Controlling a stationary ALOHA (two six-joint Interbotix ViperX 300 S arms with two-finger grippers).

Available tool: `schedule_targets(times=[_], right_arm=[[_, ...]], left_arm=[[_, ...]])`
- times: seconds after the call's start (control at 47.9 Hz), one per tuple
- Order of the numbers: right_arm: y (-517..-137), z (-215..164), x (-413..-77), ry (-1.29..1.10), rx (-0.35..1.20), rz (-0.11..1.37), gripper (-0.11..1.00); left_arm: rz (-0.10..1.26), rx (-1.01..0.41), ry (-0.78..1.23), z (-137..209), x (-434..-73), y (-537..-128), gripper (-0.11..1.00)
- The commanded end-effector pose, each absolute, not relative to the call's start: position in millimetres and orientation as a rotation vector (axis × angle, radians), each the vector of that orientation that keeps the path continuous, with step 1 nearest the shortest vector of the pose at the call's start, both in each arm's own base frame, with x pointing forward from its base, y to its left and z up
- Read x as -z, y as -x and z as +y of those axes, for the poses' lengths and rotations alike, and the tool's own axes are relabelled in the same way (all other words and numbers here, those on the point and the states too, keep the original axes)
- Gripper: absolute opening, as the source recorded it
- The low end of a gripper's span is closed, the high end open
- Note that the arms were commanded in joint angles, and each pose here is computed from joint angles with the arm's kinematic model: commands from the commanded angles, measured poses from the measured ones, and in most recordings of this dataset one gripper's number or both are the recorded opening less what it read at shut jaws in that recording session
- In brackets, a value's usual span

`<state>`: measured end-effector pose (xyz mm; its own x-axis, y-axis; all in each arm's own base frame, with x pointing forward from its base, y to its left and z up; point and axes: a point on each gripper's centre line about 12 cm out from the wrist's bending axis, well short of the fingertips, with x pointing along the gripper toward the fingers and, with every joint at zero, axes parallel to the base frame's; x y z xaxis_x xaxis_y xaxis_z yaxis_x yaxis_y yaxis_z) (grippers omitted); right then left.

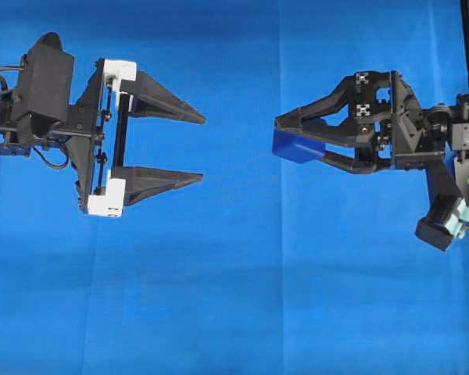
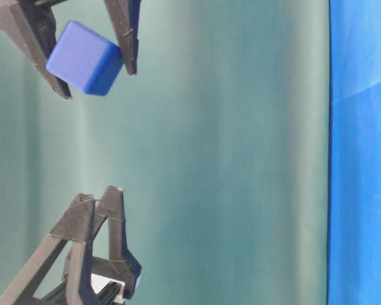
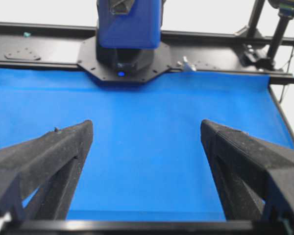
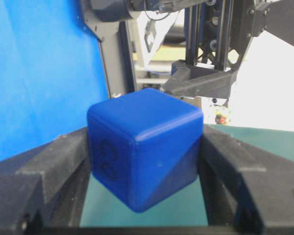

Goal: Handover the blue block to the right arm after grasping it with the left arm, then place it in the designated position.
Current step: 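Pull the blue cube rightward away from the left gripper with the right gripper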

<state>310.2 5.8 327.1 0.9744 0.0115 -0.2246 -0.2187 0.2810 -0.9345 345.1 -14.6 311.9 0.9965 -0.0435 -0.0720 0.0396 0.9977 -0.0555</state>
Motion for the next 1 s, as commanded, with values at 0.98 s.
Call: schedule_targets(times=[0.98], right_arm=[[-310.1, 10.1, -339.8, 0.073, -0.030, 0.209, 0.46]], left_arm=[[0.043, 0.064, 0.053, -22.0, -322.9, -345.5, 0.93]])
